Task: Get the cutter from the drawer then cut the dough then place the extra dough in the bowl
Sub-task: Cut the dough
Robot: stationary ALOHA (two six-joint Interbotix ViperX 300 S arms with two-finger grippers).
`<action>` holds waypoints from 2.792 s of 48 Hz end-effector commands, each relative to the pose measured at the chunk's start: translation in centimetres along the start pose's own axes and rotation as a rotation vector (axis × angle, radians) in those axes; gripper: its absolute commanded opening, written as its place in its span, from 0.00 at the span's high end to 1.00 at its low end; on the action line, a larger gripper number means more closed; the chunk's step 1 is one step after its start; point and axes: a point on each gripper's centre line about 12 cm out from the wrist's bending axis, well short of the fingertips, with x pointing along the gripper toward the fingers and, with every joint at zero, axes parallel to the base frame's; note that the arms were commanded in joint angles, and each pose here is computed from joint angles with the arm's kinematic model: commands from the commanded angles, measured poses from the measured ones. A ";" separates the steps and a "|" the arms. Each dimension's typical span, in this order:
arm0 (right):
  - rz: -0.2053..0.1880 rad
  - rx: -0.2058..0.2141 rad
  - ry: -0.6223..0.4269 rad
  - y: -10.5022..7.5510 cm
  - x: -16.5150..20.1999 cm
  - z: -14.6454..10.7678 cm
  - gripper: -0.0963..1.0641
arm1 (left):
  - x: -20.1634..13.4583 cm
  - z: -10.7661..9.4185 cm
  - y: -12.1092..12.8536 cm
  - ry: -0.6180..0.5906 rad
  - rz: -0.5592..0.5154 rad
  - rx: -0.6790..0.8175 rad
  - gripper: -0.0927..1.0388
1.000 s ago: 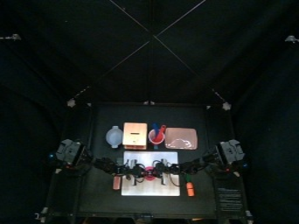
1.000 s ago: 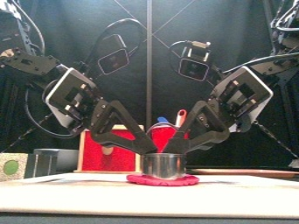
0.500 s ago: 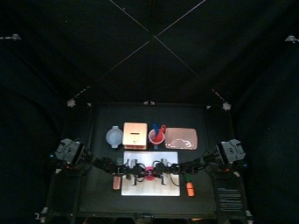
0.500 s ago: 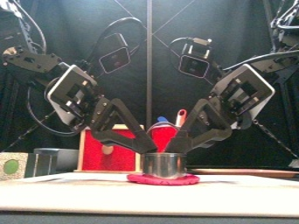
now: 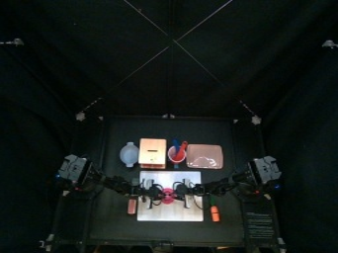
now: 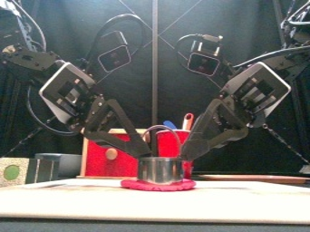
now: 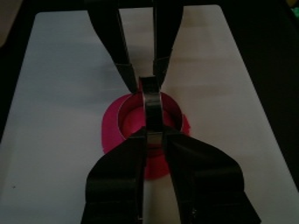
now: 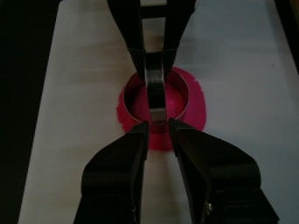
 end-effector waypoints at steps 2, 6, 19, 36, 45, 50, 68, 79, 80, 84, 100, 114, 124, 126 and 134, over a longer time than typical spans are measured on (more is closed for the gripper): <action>0.005 0.012 -0.051 0.1 -0.5 1.8 0.30 | -0.1 1.0 0.2 -0.027 -0.003 0.004 0.36; 0.006 0.013 -0.051 0.2 -0.5 1.8 0.24 | -0.1 1.1 0.4 -0.029 0.000 0.003 0.32; 0.001 0.021 -0.057 0.0 -0.4 2.0 0.11 | 0.0 1.2 0.6 -0.032 0.006 0.000 0.25; 0.004 0.017 -0.056 0.0 -0.3 2.3 0.11 | -0.8 3.6 0.9 -0.159 0.018 0.009 0.25; 0.004 0.019 -0.054 0.0 -0.3 2.2 0.11 | -1.1 3.7 0.9 -0.169 0.015 0.016 0.25; 0.005 0.018 -0.061 0.1 -0.3 2.5 0.11 | -1.5 3.0 1.0 -0.154 0.016 0.015 0.25; 0.024 0.009 -0.037 0.4 -0.4 3.2 0.11 | -3.4 1.8 1.3 -0.137 0.015 0.020 0.27; 0.035 0.022 -0.018 0.3 -1.3 4.1 0.11 | -2.0 0.7 1.3 -0.098 0.023 0.028 0.41; 0.035 0.023 -0.016 0.3 -1.4 4.1 0.11 | -1.9 0.6 1.3 -0.095 0.023 0.028 0.41; 0.034 0.030 -0.022 0.0 -1.8 4.7 0.11 | -1.3 0.3 1.3 -0.083 0.024 0.030 0.46; 0.047 -0.016 -0.006 -0.1 -1.3 6.4 0.11 | 0.2 -0.8 1.2 -0.045 0.028 0.033 0.47; 0.042 -0.016 0.023 -0.4 -0.5 6.6 0.11 | 0.8 -1.9 1.2 -0.002 0.028 0.038 0.47; 0.046 -0.007 0.058 -0.4 0.1 6.4 0.11 | 0.8 -2.2 1.2 0.017 0.025 0.035 0.47; 0.047 -0.005 0.070 -0.4 0.3 6.3 0.11 | 0.8 -2.2 1.2 0.022 0.025 0.035 0.48; 0.051 -0.001 0.090 -0.2 0.6 6.2 0.14 | 0.8 -2.3 1.2 0.025 0.025 0.034 0.48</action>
